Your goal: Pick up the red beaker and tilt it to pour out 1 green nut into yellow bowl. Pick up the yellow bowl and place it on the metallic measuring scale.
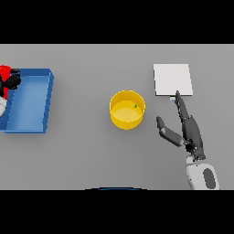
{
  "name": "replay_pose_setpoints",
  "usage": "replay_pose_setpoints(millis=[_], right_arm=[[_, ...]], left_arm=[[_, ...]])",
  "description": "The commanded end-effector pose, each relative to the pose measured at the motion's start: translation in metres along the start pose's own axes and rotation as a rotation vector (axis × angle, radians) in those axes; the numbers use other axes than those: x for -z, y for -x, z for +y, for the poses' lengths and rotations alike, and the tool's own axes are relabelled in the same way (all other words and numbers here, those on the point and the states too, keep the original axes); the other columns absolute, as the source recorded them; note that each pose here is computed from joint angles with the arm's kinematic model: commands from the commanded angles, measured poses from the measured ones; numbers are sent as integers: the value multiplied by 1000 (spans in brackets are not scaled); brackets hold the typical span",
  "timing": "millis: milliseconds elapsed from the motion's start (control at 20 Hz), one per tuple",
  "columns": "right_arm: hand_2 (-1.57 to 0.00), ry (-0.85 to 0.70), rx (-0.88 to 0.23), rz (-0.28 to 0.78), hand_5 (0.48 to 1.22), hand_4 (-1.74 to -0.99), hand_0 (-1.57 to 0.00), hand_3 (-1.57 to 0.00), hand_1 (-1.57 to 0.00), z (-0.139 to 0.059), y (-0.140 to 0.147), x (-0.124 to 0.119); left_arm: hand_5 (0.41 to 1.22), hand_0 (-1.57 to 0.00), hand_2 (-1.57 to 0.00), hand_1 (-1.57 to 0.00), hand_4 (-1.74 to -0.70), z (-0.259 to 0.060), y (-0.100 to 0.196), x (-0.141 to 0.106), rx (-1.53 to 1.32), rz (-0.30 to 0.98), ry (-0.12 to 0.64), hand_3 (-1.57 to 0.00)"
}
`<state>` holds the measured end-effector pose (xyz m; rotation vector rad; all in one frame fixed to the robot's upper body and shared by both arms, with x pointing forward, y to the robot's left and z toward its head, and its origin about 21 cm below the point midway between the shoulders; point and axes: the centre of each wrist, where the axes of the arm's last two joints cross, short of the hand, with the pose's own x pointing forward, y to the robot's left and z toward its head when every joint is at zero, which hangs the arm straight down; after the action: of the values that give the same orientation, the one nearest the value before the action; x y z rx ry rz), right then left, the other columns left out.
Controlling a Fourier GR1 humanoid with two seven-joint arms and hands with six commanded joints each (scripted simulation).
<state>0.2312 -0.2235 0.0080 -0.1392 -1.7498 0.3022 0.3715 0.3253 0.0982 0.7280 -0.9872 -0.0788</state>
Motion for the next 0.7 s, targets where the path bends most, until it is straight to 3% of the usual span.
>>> replay_pose_setpoints(millis=[0, 50, 150, 200, 300, 450, 650], right_arm=[[1, -3, 8, -5, 679, -1168, 1, 1, 1, 0, 0, 0], [1, -6, 4, -10, 678, -1165, 1, 1, 1, 2, 0, -1], [1, -1, -11, -16, 671, -1163, 1, 1, 1, 1, -3, -1], [1, -7, -17, 1, 669, -1159, 1, 1, 1, 2, 0, -1], [1, -4, -8, -10, 671, -1162, 1, 1, 1, 4, -1, 3], [1, -7, -8, -29, 680, -1147, 1, 1, 1, 0, -2, -1], [1, -13, -13, -26, 688, -1160, 1, 1, 1, 1, -4, 2]], left_arm=[[955, -1571, -1571, -1571, -1735, -1, 3, -1, 16, 11, 30, -1366], [888, -1571, -1571, -1571, -1661, 4, 4, -4, 42, 7, 57, -1407], [774, -1571, -1489, -1545, -1311, 6, 6, -13, 93, -50, 122, -1238], [740, -1495, -1311, -1380, -1155, 10, 6, -16, 122, -85, 152, -1098], [697, -1003, -839, -883, -933, 15, 10, -19, 143, -115, 251, -707], [656, -513, -429, -452, -785, 19, 12, -18, 208, -98, 281, -361], [647, -209, -175, -184, -729, 11, 14, -13, 253, -109, 262, -147]])
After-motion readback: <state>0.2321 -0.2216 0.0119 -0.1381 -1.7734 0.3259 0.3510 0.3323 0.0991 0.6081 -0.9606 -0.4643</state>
